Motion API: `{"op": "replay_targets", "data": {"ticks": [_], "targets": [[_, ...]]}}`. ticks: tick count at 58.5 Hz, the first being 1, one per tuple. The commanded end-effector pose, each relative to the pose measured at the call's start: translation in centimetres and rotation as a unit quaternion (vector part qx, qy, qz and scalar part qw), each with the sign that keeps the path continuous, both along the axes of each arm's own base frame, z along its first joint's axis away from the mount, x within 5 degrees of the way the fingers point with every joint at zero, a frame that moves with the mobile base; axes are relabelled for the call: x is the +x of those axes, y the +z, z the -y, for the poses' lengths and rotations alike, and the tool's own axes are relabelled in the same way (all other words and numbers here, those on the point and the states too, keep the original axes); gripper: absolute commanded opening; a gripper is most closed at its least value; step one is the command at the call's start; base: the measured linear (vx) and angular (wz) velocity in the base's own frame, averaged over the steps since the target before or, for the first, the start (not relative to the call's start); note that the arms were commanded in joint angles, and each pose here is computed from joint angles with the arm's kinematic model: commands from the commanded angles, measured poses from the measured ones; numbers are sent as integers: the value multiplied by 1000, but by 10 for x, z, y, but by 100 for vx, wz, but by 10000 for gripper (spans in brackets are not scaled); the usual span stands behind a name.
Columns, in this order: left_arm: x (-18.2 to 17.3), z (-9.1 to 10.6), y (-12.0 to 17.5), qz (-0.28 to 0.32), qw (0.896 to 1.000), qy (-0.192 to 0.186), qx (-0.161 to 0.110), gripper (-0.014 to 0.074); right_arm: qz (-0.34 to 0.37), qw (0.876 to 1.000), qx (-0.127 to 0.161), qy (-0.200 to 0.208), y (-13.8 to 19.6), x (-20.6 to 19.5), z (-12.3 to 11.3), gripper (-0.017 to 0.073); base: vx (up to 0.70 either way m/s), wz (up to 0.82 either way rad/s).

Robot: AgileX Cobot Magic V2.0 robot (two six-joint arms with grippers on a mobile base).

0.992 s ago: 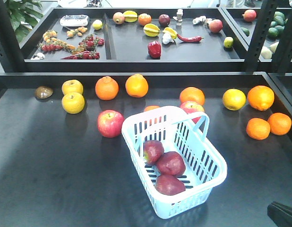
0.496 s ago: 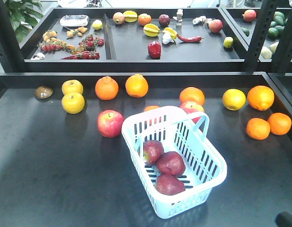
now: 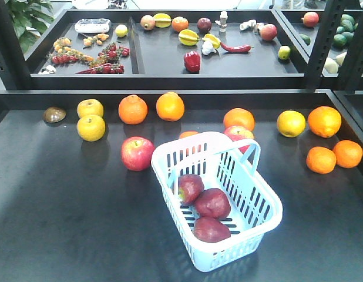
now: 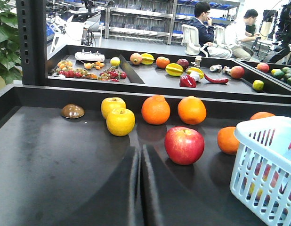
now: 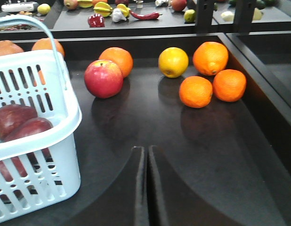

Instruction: Pick three apples into basket with both arms

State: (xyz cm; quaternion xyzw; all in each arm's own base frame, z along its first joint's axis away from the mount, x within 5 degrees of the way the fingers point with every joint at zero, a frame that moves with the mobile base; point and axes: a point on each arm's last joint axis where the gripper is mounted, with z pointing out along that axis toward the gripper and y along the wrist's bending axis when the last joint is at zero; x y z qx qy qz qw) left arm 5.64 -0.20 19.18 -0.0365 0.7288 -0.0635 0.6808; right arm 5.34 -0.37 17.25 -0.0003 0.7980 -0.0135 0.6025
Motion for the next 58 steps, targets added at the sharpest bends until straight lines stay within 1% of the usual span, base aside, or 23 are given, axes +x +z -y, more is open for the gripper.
{"op": "replay_targets", "data": {"ticks": [1,9,16,20,58], "targets": [[-2,0,16,53,999,-3,-9,-6,42,999,1,2,4,1,-1,-6,0,0],[-2,0,16,53,999,-3,-9,-6,86,996,20,9,12,3,-2,-6,0,0],[-2,0,16,53,999,-3,-9,-6,142,989,22,23,22,3,-5,-6,0,0],[-2,0,16,53,999,-3,-9,-6,155,987,21,27,25,3,-5,-6,0,0],[-2,0,16,53,999,-3,-9,-6,153,988,22,27,24,3,-6,-6,0,0]]}}
